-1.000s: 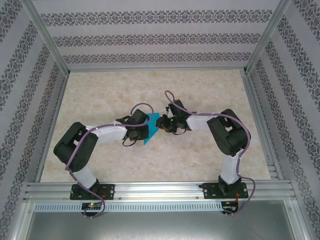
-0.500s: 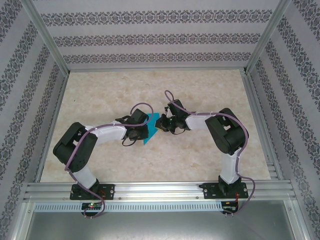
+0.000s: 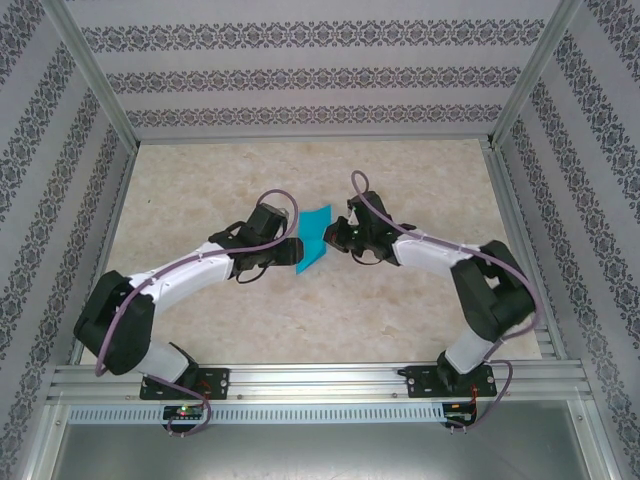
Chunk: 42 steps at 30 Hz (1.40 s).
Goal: Fold a paper plane with a square sheet of paper (pick it up from the middle)
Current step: Fourth fold the wing at the center of the table.
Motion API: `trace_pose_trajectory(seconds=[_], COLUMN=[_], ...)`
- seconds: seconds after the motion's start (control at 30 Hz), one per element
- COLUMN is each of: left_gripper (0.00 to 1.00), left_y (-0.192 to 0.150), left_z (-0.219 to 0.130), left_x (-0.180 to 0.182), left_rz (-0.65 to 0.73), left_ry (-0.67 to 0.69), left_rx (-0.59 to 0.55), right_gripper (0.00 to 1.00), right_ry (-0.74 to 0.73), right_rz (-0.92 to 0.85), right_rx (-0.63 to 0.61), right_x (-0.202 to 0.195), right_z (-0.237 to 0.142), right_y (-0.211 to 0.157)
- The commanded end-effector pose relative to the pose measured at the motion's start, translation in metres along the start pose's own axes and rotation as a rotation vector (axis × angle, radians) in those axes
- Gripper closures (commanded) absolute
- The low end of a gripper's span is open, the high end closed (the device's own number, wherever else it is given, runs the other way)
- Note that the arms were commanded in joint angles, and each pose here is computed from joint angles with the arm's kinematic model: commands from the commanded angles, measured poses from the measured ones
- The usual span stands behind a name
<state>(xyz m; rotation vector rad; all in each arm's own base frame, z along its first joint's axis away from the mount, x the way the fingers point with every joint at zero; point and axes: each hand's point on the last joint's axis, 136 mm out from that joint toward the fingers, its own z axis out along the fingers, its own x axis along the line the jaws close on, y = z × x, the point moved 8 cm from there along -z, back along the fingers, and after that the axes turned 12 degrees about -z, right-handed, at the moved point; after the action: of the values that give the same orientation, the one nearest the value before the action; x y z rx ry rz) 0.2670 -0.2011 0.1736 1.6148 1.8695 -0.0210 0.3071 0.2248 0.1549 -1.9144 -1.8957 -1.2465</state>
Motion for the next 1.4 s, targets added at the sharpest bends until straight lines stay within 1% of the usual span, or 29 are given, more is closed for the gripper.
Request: trace_pose_trajectory(seconds=[0.0, 0.13, 0.2, 0.27, 0.4, 0.53, 0.7, 0.77, 0.87, 1.0, 1.1, 1.37], left_gripper=[0.44, 0.36, 0.32, 0.3, 0.3, 0.32, 0.36, 0.38, 0.4, 0.42, 0.43, 0.52], left_y=[0.012, 0.015, 0.013, 0.01, -0.001, -0.014, -0.026, -0.034, -0.039, -0.042, -0.043, -0.044], left_z=[-0.02, -0.037, -0.038, -0.035, -0.02, -0.007, 0.012, 0.02, 0.024, 0.036, 0.045, 0.059], left_x=[-0.017, -0.024, -0.027, -0.031, -0.037, -0.039, -0.028, -0.024, -0.02, -0.017, -0.015, -0.011], left_rz=[0.106, 0.162, 0.193, 0.242, 0.367, 0.501, 0.592, 0.651, 0.682, 0.726, 0.745, 0.802], left_ry=[-0.107, -0.175, -0.215, -0.255, -0.314, -0.338, -0.311, -0.332, -0.352, -0.348, -0.337, -0.301], left_rx=[-0.053, -0.108, -0.111, -0.103, -0.113, -0.137, -0.135, -0.154, -0.185, -0.165, -0.174, -0.169], right_gripper=[1.0, 0.99, 0.98, 0.98, 0.98, 0.98, 0.98, 0.98, 0.98, 0.98, 0.98, 0.96], right_ry=[-0.114, -0.181, -0.202, -0.199, -0.199, -0.19, -0.188, -0.186, -0.171, -0.156, -0.148, -0.132], right_rz=[0.031, 0.026, 0.043, 0.076, 0.14, 0.217, 0.274, 0.296, 0.316, 0.339, 0.348, 0.361], right_rx=[-0.093, -0.145, -0.151, -0.143, -0.114, -0.101, -0.075, -0.061, -0.04, -0.02, -0.004, 0.018], right_x=[-0.003, 0.008, 0.011, 0.012, 0.01, 0.005, 0.002, 0.001, 0.001, 0.001, 0.002, 0.002], right_z=[-0.021, -0.037, -0.038, -0.033, -0.019, -0.008, -0.001, 0.001, 0.005, 0.009, 0.011, 0.012], right_y=[0.002, 0.005, 0.004, -0.001, -0.009, -0.016, -0.019, -0.021, -0.023, -0.025, -0.026, -0.027])
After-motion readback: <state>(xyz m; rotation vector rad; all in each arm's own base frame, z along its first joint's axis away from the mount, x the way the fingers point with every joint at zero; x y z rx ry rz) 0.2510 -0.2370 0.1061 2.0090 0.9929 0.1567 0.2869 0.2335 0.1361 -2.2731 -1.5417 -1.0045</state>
